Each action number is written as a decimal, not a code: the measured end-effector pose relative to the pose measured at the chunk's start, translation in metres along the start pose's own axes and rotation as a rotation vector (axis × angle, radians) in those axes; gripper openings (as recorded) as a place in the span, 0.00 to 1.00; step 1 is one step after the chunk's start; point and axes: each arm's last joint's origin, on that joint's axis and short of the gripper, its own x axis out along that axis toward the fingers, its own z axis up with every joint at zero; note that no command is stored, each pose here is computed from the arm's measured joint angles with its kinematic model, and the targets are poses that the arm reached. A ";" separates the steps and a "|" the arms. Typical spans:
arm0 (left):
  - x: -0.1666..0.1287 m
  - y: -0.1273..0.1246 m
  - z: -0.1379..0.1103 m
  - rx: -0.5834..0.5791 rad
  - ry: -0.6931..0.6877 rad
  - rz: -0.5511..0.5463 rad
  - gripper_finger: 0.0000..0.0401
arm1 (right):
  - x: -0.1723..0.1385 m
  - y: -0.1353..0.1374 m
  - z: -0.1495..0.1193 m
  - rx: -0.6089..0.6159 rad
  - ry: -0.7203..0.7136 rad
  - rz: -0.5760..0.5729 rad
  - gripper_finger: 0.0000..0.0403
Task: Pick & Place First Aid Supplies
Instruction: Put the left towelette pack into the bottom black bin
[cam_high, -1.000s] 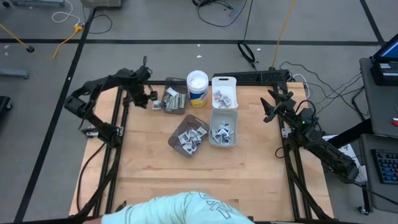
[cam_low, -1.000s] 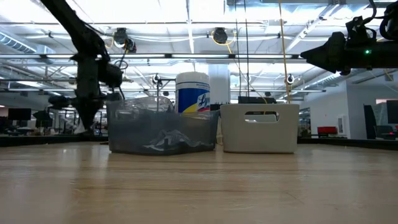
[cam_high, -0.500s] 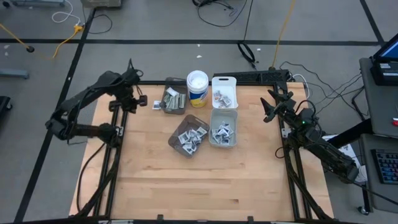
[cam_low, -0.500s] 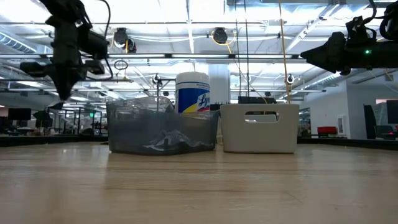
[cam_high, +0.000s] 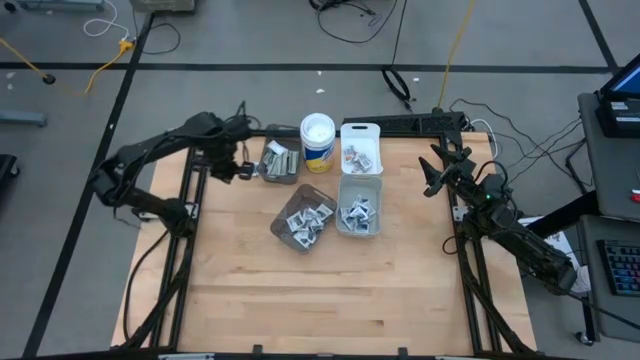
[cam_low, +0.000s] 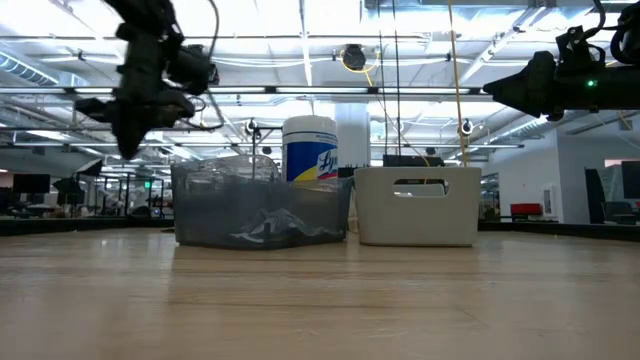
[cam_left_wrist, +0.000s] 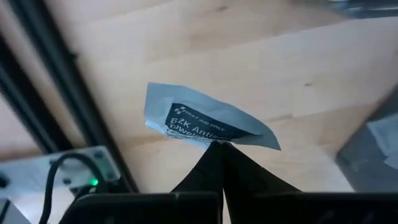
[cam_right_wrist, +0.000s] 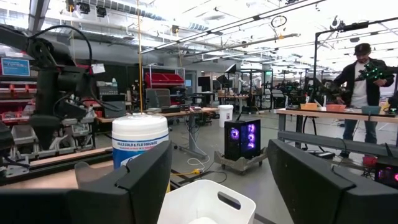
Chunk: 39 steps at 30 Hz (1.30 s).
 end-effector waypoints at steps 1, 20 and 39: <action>-0.002 -0.006 0.002 0.022 -0.004 0.002 0.00 | 0.000 0.000 0.000 0.000 0.001 0.000 0.65; -0.031 -0.145 -0.016 0.431 -0.035 -0.044 0.00 | 0.000 0.000 0.000 0.000 0.000 0.000 0.65; -0.005 -0.225 -0.038 0.613 -0.049 0.003 0.00 | 0.000 0.000 0.000 0.000 0.000 0.000 0.65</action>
